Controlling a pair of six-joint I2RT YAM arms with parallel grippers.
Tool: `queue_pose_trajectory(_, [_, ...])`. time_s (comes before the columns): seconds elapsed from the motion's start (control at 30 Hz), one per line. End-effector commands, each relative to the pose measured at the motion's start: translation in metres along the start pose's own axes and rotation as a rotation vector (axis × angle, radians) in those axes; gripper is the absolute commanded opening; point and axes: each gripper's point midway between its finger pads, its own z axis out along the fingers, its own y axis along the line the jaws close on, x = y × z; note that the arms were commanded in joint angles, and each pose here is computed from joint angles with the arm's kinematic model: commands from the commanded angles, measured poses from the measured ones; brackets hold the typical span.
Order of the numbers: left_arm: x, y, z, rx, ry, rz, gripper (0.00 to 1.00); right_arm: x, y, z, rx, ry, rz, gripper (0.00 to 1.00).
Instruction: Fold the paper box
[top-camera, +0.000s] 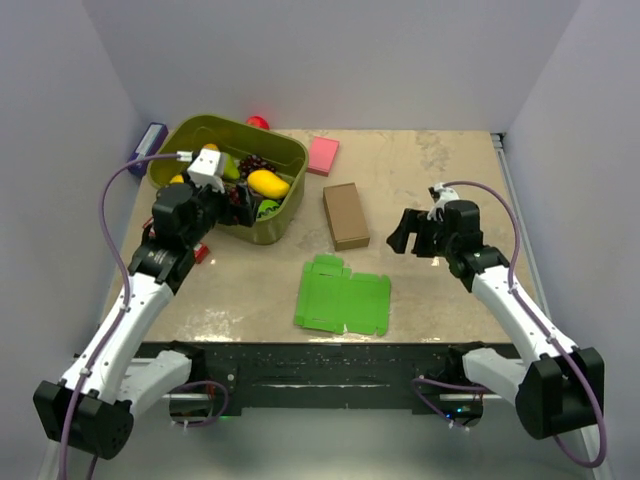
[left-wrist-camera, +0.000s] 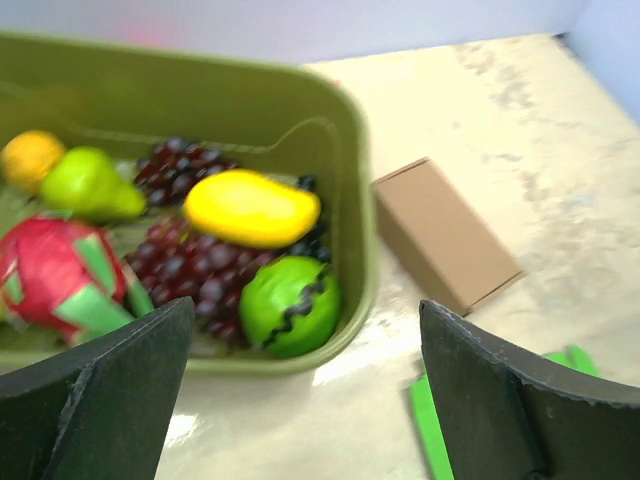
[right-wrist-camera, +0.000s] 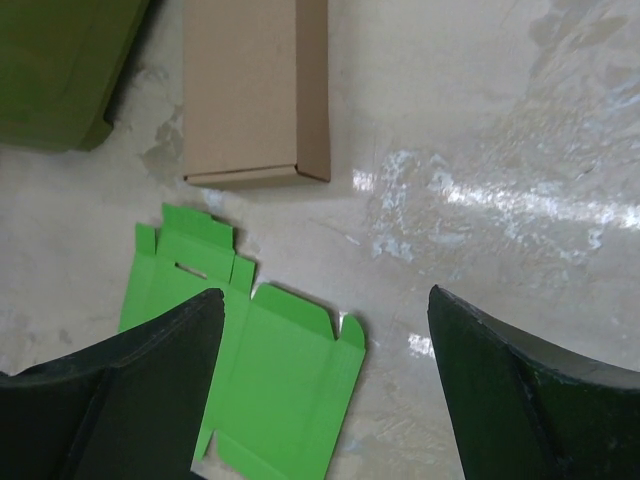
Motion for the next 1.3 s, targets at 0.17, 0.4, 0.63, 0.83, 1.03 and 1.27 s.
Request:
queue_pose_trajectory(0.17, [-0.005,-0.058,0.027,0.302,-0.006,-0.105,0.97,0.078,-0.007,-0.005,-0.023,0.212,0.106,0.81])
queue_pose_trajectory(0.4, [0.048,-0.057,0.013,0.272,0.092,-0.049,0.97,0.109,-0.009,-0.010,-0.009,0.230,0.200,0.78])
queue_pose_trajectory(0.63, [0.119,-0.079,-0.006,0.318,0.278,-0.202,0.91,0.130,-0.011,-0.014,0.021,0.273,0.276,0.77])
queue_pose_trajectory(0.83, [0.162,-0.106,-0.025,0.379,0.325,-0.374,0.90,0.149,-0.009,-0.015,0.004,0.299,0.324,0.74])
queue_pose_trajectory(1.03, [0.201,-0.122,-0.036,0.382,0.377,-0.501,0.90,0.157,0.004,-0.008,-0.059,0.298,0.348,0.73])
queue_pose_trajectory(1.27, [0.236,-0.122,-0.040,0.371,0.410,-0.583,0.89,0.164,0.021,0.000,-0.140,0.304,0.376,0.71])
